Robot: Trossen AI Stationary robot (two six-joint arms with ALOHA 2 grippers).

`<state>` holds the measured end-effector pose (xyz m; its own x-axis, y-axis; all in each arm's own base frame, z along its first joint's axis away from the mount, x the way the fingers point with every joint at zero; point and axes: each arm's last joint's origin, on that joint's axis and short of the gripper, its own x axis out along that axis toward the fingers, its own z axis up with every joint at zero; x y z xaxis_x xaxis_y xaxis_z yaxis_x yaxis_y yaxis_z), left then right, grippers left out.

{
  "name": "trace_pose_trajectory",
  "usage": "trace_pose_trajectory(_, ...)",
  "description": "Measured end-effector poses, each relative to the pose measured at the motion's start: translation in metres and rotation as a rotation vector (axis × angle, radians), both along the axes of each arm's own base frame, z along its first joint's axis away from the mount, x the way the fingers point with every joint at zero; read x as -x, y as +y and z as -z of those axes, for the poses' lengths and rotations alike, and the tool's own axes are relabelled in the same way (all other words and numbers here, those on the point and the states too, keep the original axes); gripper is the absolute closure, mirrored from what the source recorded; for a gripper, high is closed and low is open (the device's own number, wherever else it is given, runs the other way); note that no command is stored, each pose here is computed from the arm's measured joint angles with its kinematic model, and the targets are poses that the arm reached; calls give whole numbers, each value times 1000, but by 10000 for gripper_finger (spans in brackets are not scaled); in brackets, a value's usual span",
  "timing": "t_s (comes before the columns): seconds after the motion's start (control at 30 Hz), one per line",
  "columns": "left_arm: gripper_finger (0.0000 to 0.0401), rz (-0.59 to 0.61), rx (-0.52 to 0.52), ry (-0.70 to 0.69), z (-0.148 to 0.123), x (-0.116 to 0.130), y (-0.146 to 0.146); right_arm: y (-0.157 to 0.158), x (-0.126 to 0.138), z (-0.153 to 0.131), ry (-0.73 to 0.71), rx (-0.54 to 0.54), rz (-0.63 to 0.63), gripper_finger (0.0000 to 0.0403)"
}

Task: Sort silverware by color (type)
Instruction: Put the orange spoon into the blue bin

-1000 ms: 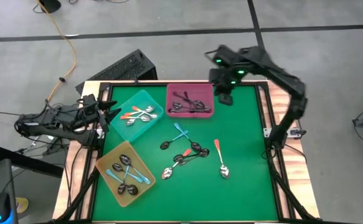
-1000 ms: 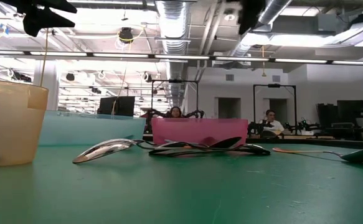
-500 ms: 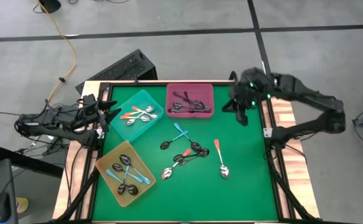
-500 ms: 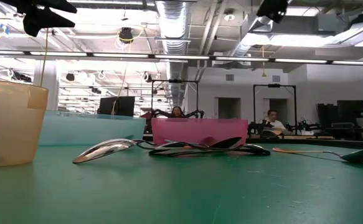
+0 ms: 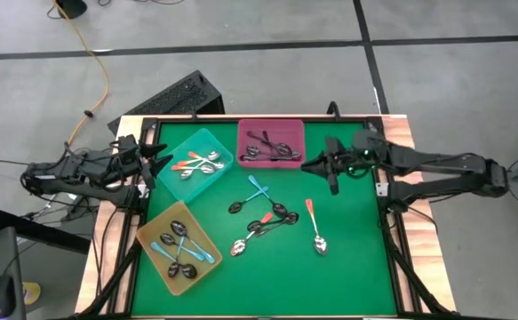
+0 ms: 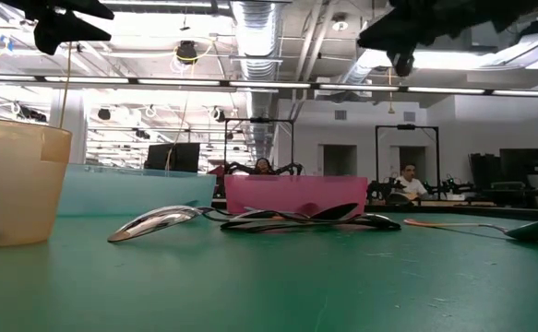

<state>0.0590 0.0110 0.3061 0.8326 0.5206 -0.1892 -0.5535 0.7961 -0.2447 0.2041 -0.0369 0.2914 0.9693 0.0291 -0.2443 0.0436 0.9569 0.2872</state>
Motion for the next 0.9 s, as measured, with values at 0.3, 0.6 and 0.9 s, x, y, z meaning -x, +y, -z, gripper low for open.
trace_pose_trajectory(0.3,182,-7,-3,10,1,0,0,16,-32,32,40,-37,-87,346)
trace_pose_trajectory(0.6,182,-8,-2,23,2,1,0,35,-72,35,-242,75,-187,346)
trace_pose_trajectory(0.9,182,-9,-2,23,2,1,0,42,-84,50,-234,55,-208,346)
